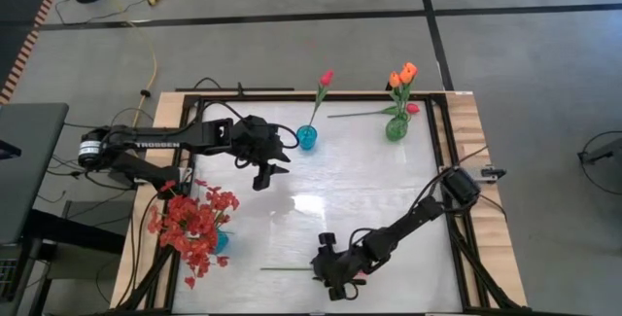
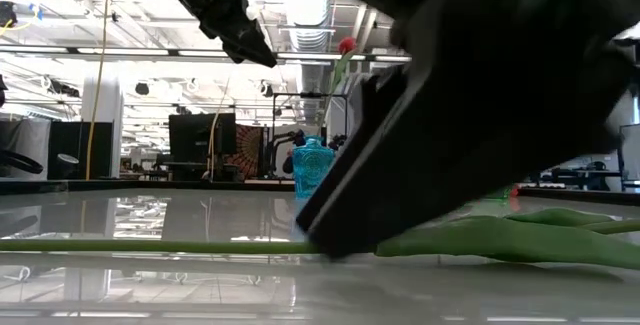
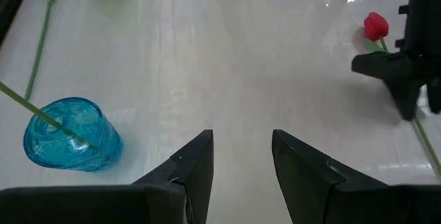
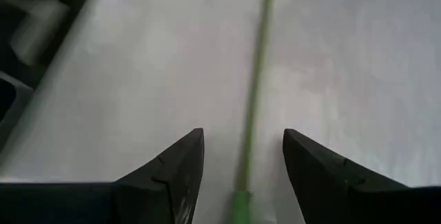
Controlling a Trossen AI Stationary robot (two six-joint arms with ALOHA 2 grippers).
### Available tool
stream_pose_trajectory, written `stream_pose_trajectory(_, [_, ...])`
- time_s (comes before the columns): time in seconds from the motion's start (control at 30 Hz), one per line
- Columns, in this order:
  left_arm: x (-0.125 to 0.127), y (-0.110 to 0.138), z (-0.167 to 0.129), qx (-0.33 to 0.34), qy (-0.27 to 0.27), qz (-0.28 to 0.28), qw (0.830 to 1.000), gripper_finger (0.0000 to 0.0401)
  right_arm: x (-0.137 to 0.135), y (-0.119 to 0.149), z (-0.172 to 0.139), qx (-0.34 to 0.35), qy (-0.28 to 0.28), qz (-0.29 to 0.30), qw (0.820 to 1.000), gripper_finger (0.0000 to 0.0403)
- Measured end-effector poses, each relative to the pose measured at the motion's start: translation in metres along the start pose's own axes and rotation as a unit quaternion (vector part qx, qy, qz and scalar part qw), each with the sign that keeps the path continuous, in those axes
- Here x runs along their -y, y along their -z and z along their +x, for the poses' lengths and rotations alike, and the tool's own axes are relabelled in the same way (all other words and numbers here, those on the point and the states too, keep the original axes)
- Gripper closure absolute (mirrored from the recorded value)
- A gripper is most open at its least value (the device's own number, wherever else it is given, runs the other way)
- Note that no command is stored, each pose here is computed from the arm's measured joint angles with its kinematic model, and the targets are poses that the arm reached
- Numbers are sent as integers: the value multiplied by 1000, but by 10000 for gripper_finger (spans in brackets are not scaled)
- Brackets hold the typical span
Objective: Sort flowers into vase by color
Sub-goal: Put the bottom red tulip into the top blue vase
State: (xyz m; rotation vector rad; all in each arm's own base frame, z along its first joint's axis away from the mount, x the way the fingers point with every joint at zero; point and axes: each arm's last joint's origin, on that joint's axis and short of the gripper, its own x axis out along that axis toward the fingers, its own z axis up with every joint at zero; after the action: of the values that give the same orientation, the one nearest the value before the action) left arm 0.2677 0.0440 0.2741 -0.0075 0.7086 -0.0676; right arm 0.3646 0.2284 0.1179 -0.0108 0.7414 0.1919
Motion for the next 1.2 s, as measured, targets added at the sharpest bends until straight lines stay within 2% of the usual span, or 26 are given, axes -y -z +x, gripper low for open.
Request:
stream_pose_trajectory(0.13, [0,0,0,-2,0,-1,1000,266,-2,1,12,-22,18,-4,1000,186])
stream_pose_trajectory(0.23, [0,1,0,-5,1,-2,1000,266,-5,4,14,-52,28,11,998,214])
stream_pose_trajectory(0.37, [0,3,0,-13,5,-3,1000,266,-7,8,7,-81,41,56,994,289])
stream_pose_trajectory(0.5, [0,2,0,-7,5,2,1000,266,-8,5,-4,-93,41,67,993,372])
stream_pose_trajectory(0.53, [0,1,0,-3,4,3,1000,266,-7,3,-7,-95,38,68,992,382])
stream_pose_trajectory(0.63, [0,-3,0,15,7,6,1000,266,-1,-5,-21,-107,44,70,991,381])
stream_pose_trajectory(0.8, [0,-10,-2,46,19,-4,999,266,17,-24,-66,-126,107,57,985,376])
stream_pose_trajectory(0.93, [0,-20,-7,65,20,-27,997,266,35,-33,-100,-148,163,-7,975,386])
stream_pose_trajectory(1.0, [-2,-24,-10,69,21,-56,996,266,44,-41,-115,-146,179,-43,972,386])
stream_pose_trajectory(1.2, [-10,-31,-17,83,53,-133,986,266,76,-65,-139,-122,203,-133,963,383])
